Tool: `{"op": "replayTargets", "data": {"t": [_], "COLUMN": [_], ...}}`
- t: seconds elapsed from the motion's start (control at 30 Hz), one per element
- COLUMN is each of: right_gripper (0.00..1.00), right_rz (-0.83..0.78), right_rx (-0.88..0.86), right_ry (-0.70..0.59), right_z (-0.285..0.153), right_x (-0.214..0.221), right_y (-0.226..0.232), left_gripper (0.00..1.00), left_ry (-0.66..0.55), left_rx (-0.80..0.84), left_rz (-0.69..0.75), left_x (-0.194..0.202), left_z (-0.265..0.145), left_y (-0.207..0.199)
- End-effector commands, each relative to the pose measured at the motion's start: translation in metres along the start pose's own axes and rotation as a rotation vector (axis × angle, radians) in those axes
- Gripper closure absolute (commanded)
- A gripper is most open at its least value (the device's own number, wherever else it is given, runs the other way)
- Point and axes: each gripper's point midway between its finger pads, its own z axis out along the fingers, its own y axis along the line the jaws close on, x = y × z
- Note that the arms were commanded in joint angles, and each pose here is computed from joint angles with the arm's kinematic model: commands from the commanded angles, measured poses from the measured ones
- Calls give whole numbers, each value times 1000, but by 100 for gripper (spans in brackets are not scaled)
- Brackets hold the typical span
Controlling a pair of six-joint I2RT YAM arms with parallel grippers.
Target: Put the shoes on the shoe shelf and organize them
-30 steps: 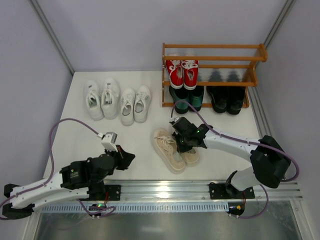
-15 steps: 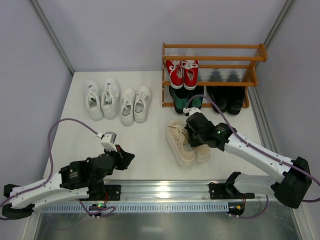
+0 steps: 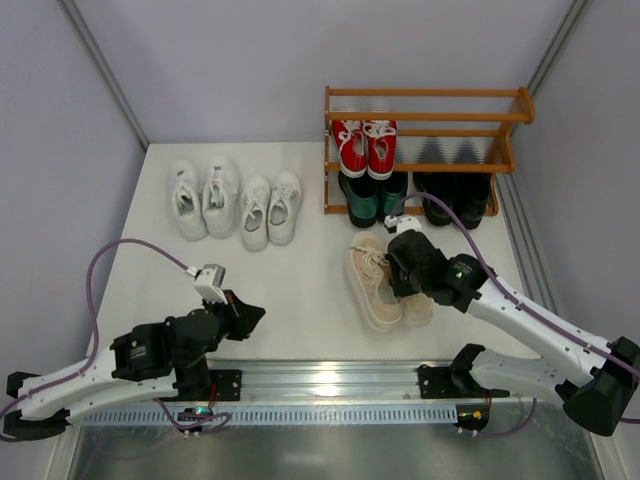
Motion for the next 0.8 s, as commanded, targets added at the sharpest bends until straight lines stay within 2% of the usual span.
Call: {"op": "replayTargets", "data": {"t": [0.0,0.17,0.43,0.47,0.5,0.53,0.6,0.63,0.7,0.77], "right_gripper": [96,96,96,93,84,59,47,34,17,13], "right_rz": [75,106,82,80,73,74,63,62,54,44], "right_rx": [-70,-77,-82,-76,-69,-62,-50,-44,-10,-3], "right_ry": [-83,-13,15,20,19,20,22,19,16,9], "right_z": [18,48,52,53,54,55,56,55,53,50], "right_x": [-3,37,54,55,55,54,53,51,46,41], "right_y": [14,18,20,19,18,17,16,16,10,9], "left_gripper": [100,100,100,100,100,100,100,100,100,100], "left_ry": [-43,-45,-43,-43,-41,-39,-35,-34,-31,-35], "left_rx": [7,0,-2,-1,-2,-4,-2,0,-4,1], "left_rz": [-35,-33,-27,-28,-26,-24,-24,-24,-26,-33], "left_x": [-15,-16,-14,-14,-13,-12,-12,-12,-11,-11], "left_z": [-6,-7,-4,-4,-3,-2,-2,-3,-3,-5], "left_y": [-4,-3,-3,-4,-4,-4,-4,-4,-3,-2]}}
